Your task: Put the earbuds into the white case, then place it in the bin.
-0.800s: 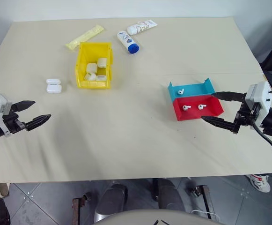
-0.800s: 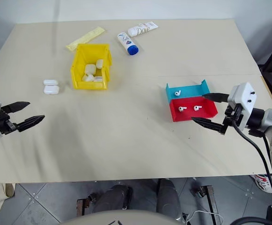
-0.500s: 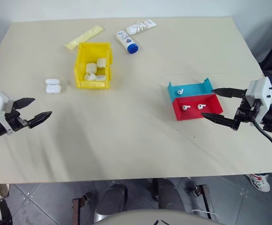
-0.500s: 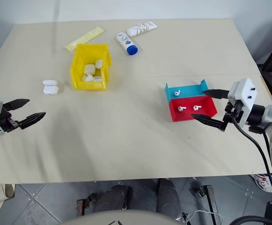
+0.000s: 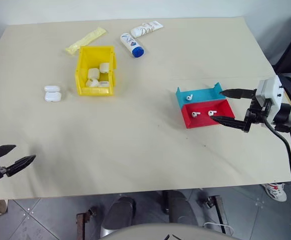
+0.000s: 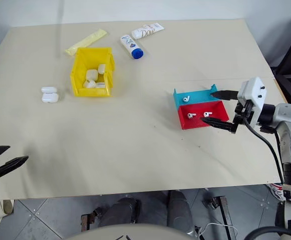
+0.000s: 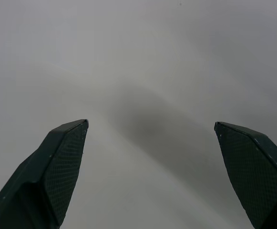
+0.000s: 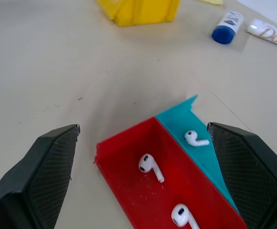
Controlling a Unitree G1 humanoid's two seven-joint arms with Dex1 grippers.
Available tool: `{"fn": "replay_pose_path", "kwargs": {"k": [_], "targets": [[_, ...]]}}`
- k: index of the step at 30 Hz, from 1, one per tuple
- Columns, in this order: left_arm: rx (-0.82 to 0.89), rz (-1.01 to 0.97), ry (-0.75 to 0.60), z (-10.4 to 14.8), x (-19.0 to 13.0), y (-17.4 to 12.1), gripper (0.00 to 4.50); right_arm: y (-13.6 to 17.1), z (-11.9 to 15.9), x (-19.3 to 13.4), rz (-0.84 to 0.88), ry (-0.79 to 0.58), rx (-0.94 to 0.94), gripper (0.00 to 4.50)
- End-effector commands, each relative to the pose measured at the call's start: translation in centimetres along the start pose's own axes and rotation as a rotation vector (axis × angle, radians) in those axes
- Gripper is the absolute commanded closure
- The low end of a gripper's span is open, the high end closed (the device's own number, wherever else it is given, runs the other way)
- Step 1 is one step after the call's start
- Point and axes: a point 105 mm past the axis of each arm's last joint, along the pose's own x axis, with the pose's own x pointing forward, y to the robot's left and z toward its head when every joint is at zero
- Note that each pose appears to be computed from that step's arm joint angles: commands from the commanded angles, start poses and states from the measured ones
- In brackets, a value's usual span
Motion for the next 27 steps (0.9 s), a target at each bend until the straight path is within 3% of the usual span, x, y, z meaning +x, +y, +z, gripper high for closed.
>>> {"fn": "replay_pose_path", "kwargs": {"k": [1,9,15,23,27], "targets": [[0.016,0.028,-0.044,1.0,-0.8,-0.1,0.0,0.0,1.4,0.3,0.029,-0.038,-0.05,0.02],[0.06,0.047,-0.068,2.9,0.9,-0.4,0.0,0.2,3.9,2.0,0.089,-0.103,-0.126,0.02],[0.021,0.157,-0.128,8.7,6.5,1.0,0.0,1.4,6.0,3.4,0.14,-0.17,-0.182,0.02],[-0.088,0.186,-0.02,13.0,11.6,1.5,0.0,2.5,6.8,3.8,0.165,-0.186,-0.195,0.02],[-0.11,0.223,0.066,13.4,13.0,2.1,0.0,2.7,6.7,3.5,0.162,-0.176,-0.193,0.02]]}}
